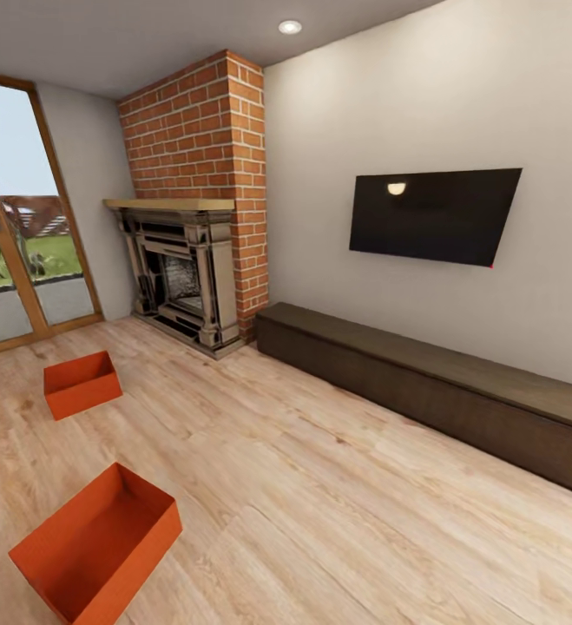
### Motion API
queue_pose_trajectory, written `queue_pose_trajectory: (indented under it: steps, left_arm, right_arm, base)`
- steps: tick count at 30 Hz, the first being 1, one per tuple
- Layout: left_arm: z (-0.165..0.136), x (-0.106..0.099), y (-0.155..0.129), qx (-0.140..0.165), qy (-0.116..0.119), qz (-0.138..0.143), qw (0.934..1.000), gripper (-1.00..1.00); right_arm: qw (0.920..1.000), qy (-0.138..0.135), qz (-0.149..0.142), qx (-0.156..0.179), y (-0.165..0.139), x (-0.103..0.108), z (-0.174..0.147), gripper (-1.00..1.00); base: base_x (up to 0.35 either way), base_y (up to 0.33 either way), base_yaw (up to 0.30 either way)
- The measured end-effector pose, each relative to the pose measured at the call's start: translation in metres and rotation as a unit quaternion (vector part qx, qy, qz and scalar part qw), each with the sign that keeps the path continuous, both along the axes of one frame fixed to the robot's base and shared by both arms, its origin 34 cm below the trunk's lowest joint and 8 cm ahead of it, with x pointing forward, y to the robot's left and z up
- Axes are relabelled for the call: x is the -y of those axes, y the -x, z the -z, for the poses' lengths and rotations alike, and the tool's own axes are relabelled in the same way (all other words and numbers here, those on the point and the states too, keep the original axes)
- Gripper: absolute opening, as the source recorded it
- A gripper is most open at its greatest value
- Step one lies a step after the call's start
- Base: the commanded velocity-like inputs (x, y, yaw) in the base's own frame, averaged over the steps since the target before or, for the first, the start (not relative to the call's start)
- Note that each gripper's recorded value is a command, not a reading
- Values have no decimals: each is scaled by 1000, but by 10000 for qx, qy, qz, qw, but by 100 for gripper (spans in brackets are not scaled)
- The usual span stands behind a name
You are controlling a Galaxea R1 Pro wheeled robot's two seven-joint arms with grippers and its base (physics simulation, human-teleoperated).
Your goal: Move the two storage containers from the living room to the garage. In the garage, place one container on the floor and stack the other container on top of it (either order is fine).
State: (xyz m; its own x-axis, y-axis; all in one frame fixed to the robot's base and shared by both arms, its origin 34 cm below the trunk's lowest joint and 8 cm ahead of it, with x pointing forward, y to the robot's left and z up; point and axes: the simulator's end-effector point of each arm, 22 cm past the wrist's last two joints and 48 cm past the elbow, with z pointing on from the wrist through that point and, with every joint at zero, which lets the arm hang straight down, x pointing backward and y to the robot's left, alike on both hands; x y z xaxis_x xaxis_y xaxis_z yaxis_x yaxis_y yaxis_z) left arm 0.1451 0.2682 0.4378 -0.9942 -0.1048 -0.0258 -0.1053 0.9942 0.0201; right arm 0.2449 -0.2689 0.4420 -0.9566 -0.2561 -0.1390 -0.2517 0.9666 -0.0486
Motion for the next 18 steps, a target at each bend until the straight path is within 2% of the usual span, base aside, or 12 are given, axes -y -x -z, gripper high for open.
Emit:
queue_pose_trajectory:
  steps: [6,18]
  left_arm:
    - [0,1,-1,27,5,1,10000,100]
    - [0,1,-3,62,-45,-2,10000,100]
  right_arm:
    - [10000,5,0,3,0,1,0,100]
    - [10000,1,-1,4,0,0,0,100]
  base:
    - [104,-72,67]
    - [4,-3,257]
